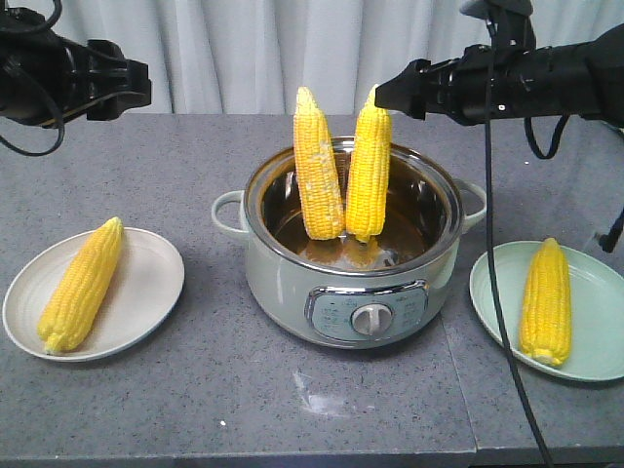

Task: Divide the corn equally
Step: 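Move both grippers back over the pot and grasp another cob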

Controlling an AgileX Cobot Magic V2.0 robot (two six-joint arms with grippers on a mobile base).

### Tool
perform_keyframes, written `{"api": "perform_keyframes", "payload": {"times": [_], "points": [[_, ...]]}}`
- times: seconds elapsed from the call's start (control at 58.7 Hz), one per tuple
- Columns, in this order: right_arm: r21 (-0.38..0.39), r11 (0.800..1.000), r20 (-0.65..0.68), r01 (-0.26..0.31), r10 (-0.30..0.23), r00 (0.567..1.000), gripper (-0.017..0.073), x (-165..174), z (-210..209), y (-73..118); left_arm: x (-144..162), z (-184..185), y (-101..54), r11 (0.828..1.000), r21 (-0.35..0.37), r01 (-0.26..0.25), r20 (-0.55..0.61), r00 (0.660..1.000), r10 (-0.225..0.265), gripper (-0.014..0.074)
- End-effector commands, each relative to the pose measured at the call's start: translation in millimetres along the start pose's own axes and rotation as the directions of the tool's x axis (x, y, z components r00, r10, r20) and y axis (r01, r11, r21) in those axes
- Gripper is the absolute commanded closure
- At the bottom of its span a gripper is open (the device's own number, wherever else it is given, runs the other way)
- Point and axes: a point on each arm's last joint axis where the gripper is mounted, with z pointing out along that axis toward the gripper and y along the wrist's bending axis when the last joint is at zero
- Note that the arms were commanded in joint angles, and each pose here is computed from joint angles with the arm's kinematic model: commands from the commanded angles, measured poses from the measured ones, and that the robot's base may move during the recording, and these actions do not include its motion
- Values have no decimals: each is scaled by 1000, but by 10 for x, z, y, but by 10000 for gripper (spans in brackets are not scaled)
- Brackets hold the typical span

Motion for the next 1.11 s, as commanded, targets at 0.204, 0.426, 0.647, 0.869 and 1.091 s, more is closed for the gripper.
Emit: {"api": "perform_keyframes", "payload": {"times": [0.204, 0.426, 0.647, 0.869, 1.091], "points": [[-11, 1000, 58, -17, 18, 998, -22, -124, 130, 117, -152, -158, -45, 1000, 28, 6, 117, 993, -9, 144], [-16, 1000, 42, -22, 23, 999, 70, -89, 175, 97, -152, -158, -45, 1000, 28, 6, 117, 993, -9, 144], [-18, 1000, 47, 1, 0, 999, 390, -93, 175, 100, -152, -158, -45, 1000, 28, 6, 117, 993, -9, 144], [-31, 999, 68, 23, -21, 997, 569, -119, 158, 121, -152, -158, -46, 1000, 29, 6, 117, 993, -10, 144], [-7, 997, 125, 77, -75, 989, 568, -245, -19, 200, -151, -158, -46, 1000, 29, 6, 116, 993, -10, 144]]}}
